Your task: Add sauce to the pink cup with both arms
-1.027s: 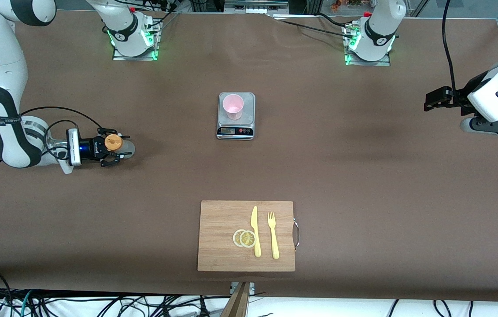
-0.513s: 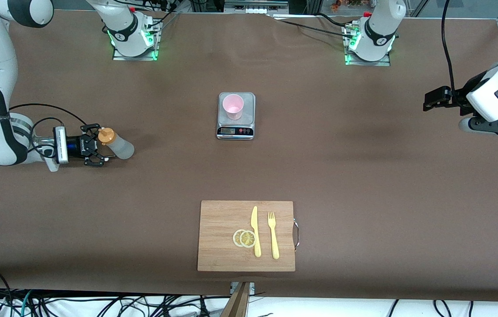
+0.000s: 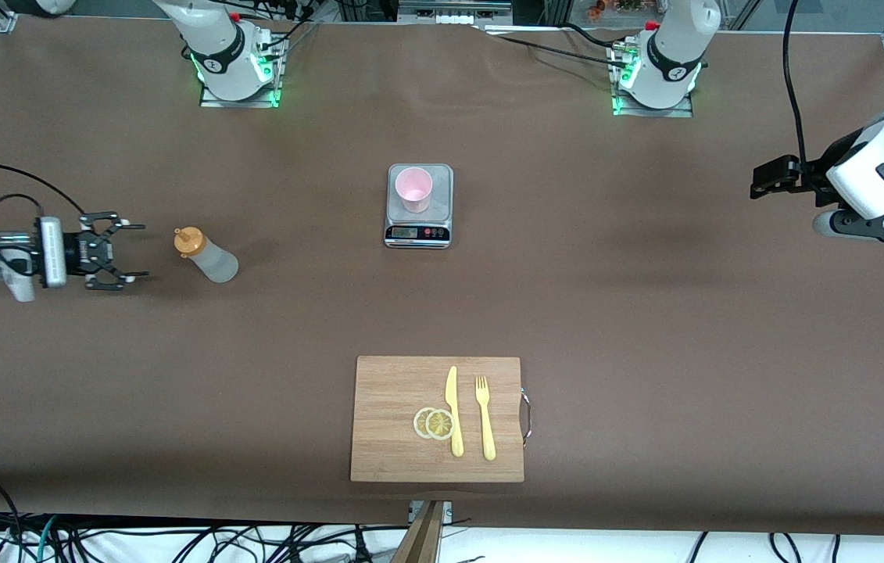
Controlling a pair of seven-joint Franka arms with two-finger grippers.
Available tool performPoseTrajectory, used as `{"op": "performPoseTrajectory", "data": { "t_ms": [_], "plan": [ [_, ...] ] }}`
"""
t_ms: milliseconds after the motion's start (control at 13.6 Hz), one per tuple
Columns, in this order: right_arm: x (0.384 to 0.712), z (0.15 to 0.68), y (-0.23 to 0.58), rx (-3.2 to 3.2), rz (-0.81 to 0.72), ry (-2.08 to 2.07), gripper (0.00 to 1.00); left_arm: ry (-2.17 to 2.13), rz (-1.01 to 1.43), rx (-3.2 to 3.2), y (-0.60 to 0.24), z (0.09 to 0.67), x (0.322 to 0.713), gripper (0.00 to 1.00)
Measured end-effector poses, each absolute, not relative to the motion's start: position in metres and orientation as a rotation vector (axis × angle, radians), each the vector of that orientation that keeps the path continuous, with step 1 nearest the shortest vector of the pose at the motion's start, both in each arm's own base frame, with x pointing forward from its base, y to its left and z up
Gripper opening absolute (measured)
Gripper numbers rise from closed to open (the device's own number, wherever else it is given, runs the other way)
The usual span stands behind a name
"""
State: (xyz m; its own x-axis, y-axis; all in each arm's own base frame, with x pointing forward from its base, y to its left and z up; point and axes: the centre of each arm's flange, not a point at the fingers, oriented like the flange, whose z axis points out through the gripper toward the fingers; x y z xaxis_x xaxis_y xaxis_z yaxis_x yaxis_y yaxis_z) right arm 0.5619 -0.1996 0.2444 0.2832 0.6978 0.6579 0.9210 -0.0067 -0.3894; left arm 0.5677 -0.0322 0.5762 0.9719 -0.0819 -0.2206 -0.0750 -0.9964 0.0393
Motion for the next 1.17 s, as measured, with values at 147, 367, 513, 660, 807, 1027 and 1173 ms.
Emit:
{"op": "performPoseTrajectory", "data": {
  "t_ms": [147,367,513,660,807,1027,1173],
  "plan": [
    [0.571,0.305,-0.189,-1.893,-0.258,-1.5,1.0,-0.123,-0.347,3.089,-0.032,0.576,0.568,1.0],
    [0.576,0.363,-0.158,-2.118,-0.095,-1.502,1.0,-0.123,-0.317,3.092,-0.032,0.585,0.57,1.0],
    [0.577,0.392,-0.139,-2.268,0.006,-1.447,1.0,-0.125,-0.3,3.094,-0.033,0.589,0.573,1.0],
    [0.577,0.418,-0.123,-2.433,0.094,-1.329,1.0,-0.13,-0.299,3.094,-0.035,0.589,0.573,1.0],
    [0.577,0.44,-0.099,-2.589,0.16,-1.176,1.0,-0.13,-0.299,3.094,-0.035,0.589,0.573,1.0],
    [0.583,0.459,-0.061,-2.822,0.216,-0.965,1.0,-0.119,-0.299,3.094,-0.031,0.589,0.574,1.0],
    [0.585,0.466,-0.035,-2.968,0.248,-0.751,1.0,-0.121,-0.299,3.094,-0.031,0.589,0.574,1.0]
  ]
}}
